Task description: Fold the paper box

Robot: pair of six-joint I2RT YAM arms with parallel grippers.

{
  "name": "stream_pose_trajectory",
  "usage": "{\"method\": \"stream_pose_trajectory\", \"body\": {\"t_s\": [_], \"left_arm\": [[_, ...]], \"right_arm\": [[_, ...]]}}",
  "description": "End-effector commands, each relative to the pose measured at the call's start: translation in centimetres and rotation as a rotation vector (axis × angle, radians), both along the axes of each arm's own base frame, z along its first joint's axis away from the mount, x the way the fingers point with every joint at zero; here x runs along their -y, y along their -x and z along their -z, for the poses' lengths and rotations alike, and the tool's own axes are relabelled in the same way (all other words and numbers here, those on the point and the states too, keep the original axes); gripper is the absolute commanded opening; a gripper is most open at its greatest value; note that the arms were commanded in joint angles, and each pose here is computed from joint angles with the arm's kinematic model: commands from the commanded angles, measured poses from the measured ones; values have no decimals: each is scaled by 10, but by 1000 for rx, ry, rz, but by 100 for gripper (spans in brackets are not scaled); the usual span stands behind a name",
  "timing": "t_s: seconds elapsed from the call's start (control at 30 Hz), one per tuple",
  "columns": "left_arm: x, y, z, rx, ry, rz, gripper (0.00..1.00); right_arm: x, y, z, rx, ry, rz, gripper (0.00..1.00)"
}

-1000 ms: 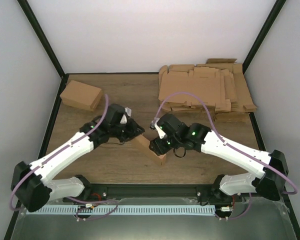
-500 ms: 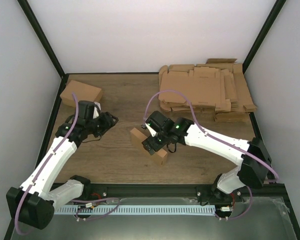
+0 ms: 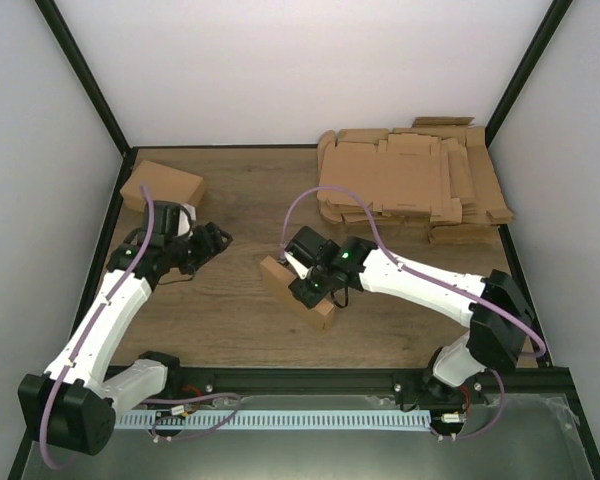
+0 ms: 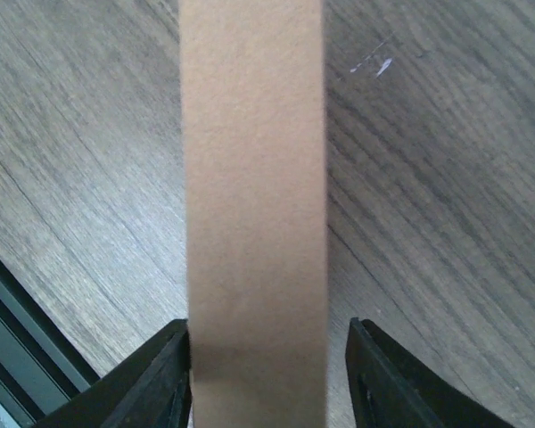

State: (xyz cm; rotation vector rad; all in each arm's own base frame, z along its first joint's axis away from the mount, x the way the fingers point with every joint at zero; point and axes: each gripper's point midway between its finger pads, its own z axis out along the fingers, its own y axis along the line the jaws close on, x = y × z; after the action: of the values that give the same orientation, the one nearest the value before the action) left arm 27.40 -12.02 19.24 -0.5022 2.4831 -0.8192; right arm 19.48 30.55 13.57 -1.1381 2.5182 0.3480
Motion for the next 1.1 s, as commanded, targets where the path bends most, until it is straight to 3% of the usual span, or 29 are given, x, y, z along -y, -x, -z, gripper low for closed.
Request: {"method": "stream_pose_trajectory", "body": {"t_s": [0.0,0.2,0.27,0.4,0.5,0.67,0.73,0.8,1.07], "left_arm": [[-7,0,-3,4,-23,26,76],[-22,-1,-9,19,-45,-2,76],[-28,-1,-13,27,-51,-19,76],[-40,-2,-19,37,-44,-53,76],[-39,-1,-19,34,0,-59,79],[1,11,-9,-18,318,16,91],[14,19,-4,-60,467,4,99],[16,24,-3,-74,571,-48,100],[-1,28,-22,-56,714,-287,100]], "right_arm": [[-11,3,2,18,15,-48,47],[-9,-16,0,133,97,-11,32],[-3,-38,-14,248,137,43,25],[3,-78,-57,548,196,118,25],[-11,-74,-69,722,218,48,25],[-25,-68,-59,784,203,23,24],[-29,-68,-56,793,195,6,23],[-35,-69,-57,835,175,-21,24],[-53,-69,-48,850,162,-103,24]]}}
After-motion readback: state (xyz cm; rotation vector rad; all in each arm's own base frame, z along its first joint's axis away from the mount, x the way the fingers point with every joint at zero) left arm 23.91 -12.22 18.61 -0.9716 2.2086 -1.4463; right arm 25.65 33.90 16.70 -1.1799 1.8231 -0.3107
